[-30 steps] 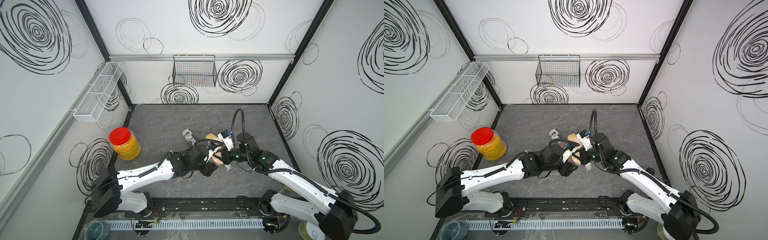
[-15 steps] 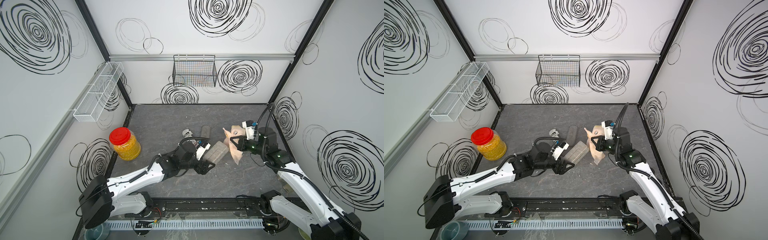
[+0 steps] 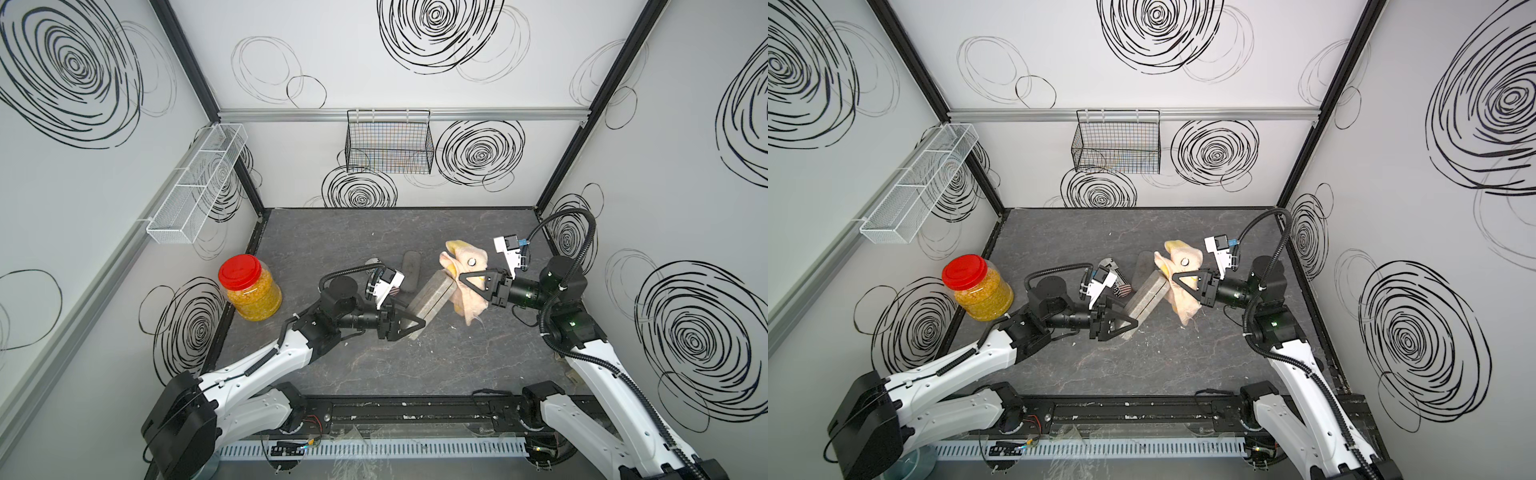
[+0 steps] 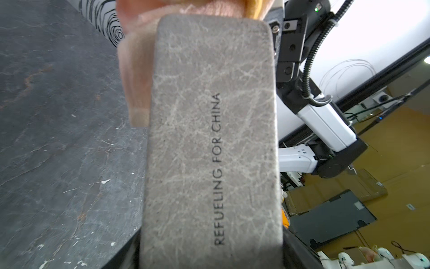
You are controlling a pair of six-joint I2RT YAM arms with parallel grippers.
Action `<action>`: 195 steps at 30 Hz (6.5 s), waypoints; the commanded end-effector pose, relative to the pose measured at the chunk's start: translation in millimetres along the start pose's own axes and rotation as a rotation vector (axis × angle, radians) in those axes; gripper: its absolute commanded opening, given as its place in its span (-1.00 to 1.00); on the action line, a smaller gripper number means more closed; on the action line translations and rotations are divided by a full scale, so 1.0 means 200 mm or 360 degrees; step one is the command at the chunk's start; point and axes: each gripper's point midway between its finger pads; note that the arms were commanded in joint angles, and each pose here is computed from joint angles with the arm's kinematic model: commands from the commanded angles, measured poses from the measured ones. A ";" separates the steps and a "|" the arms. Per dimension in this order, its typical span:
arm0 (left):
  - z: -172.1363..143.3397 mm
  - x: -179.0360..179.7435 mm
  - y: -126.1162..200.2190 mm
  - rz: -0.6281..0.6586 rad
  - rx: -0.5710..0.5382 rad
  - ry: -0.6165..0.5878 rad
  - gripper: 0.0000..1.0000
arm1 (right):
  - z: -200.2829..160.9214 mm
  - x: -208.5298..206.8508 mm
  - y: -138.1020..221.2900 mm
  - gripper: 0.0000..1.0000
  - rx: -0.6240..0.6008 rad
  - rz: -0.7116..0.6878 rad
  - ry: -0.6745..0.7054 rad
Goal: Wipe the eyeglass case
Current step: Wipe the dirt from the eyeglass case, then place the eyeglass case at the center of the board.
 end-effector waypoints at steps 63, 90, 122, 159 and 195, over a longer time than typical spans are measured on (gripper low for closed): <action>0.34 -0.07 0.02 -0.0020 -0.0283 -0.0223 0.39 | -0.02 -0.02 -0.01 -0.94 -0.0009 -0.0264 0.0304; 0.14 0.00 0.01 -0.0016 0.0066 -0.0060 0.35 | 0.02 -0.11 -0.11 -0.94 0.0228 -0.0946 0.0770; -0.48 1.14 1.07 0.2359 0.0412 0.0578 0.31 | -0.10 -0.37 0.02 -0.94 -0.0131 -0.1001 0.0555; -0.70 1.11 0.96 0.2318 0.0649 0.0655 0.40 | -0.11 -0.40 0.01 -0.94 -0.0101 -0.0996 0.0528; -0.50 0.90 0.93 0.2405 0.0441 0.0633 0.84 | -0.10 -0.39 0.01 -0.92 -0.0112 -0.0980 0.0523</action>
Point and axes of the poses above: each gripper's point midway between its finger pads, its own y axis back along the fingers, its own x axis along the line the jaws close on, z = x × y, and after that the axes turned 8 degrees about -y, right-handed
